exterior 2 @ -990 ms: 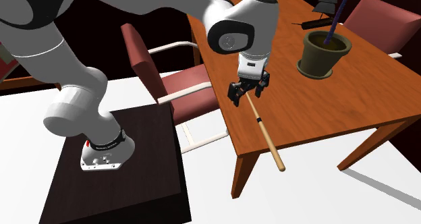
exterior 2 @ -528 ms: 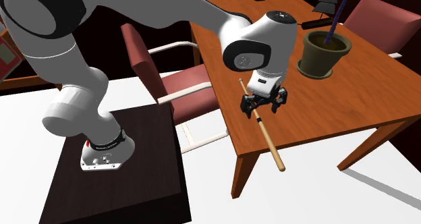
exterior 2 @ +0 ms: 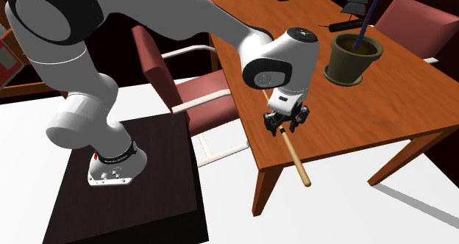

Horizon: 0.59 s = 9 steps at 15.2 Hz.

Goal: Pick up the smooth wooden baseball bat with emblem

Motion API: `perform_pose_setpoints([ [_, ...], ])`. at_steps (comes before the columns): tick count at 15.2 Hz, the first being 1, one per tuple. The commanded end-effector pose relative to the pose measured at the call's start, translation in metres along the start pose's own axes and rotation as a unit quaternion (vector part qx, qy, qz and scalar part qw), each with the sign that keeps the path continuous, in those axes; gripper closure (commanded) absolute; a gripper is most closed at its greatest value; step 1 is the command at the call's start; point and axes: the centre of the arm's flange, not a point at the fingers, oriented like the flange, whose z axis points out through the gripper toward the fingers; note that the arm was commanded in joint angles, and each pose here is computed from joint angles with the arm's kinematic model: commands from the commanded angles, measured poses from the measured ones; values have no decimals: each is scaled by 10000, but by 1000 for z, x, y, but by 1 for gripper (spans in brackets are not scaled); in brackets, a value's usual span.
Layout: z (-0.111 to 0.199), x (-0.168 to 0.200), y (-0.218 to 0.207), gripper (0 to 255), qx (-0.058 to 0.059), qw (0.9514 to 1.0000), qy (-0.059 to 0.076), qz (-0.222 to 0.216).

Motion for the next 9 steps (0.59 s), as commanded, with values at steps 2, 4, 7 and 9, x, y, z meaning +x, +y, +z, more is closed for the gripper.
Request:
perform_pose_setpoints([
  [2,0,0,0,255,2,10000,0,0],
  [4,0,1,0,255,2,10000,0,0],
  [7,1,1,0,255,2,10000,-1,1],
  [9,1,0,0,255,2,10000,0,0],
])
